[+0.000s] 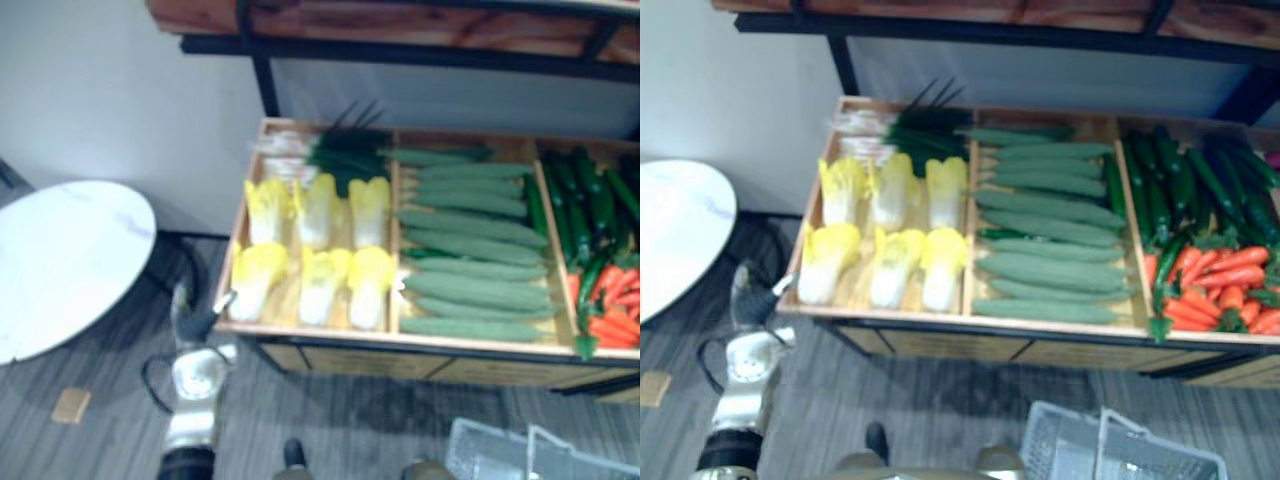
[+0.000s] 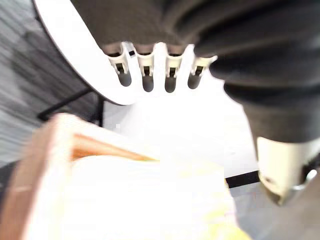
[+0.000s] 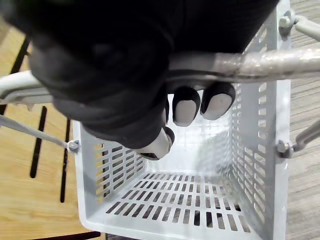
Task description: Pick vegetable in the basket
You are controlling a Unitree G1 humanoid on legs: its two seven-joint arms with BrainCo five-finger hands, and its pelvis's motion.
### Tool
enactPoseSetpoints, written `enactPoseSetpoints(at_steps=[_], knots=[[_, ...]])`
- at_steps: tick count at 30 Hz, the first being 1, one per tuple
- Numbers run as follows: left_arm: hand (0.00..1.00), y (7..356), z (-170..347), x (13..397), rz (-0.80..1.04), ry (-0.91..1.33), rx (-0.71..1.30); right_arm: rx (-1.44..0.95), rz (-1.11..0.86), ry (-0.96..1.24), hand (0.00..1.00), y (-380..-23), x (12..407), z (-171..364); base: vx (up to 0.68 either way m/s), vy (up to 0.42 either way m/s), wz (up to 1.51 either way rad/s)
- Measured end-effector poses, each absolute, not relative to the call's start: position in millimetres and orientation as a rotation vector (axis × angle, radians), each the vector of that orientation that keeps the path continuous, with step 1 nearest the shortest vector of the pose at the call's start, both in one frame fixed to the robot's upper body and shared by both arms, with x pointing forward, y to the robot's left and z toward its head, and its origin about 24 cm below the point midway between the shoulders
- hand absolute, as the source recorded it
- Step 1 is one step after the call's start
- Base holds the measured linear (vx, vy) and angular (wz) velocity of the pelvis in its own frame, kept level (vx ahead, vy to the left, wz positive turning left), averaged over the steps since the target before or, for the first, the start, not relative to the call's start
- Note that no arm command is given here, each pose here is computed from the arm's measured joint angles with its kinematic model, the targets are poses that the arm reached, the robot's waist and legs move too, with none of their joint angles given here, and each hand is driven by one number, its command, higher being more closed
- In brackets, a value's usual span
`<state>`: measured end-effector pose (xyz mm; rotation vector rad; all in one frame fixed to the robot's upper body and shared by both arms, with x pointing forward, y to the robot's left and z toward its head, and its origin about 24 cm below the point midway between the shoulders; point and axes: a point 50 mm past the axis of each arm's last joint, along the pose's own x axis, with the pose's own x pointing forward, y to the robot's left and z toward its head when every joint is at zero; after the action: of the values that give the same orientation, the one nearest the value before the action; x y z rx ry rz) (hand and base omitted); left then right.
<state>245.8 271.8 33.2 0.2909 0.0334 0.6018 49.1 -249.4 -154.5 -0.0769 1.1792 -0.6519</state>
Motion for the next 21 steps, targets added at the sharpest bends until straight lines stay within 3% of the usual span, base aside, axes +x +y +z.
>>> enactPoseSetpoints(at_steps=[8,21], knots=[[0.00,232.5,75.2,273.8,0.472,-0.173,0.276,-0.319,-0.556,0.986,1.00,-281.3,98.2,-128.7,-0.05,0.000,-0.08],[0.00,171.6,91.6,310.1,0.232,-0.233,0.333,-0.351,-0.594,0.822,1.00,-297.8,154.7,-99.6,-0.13,0.029,-0.14]])
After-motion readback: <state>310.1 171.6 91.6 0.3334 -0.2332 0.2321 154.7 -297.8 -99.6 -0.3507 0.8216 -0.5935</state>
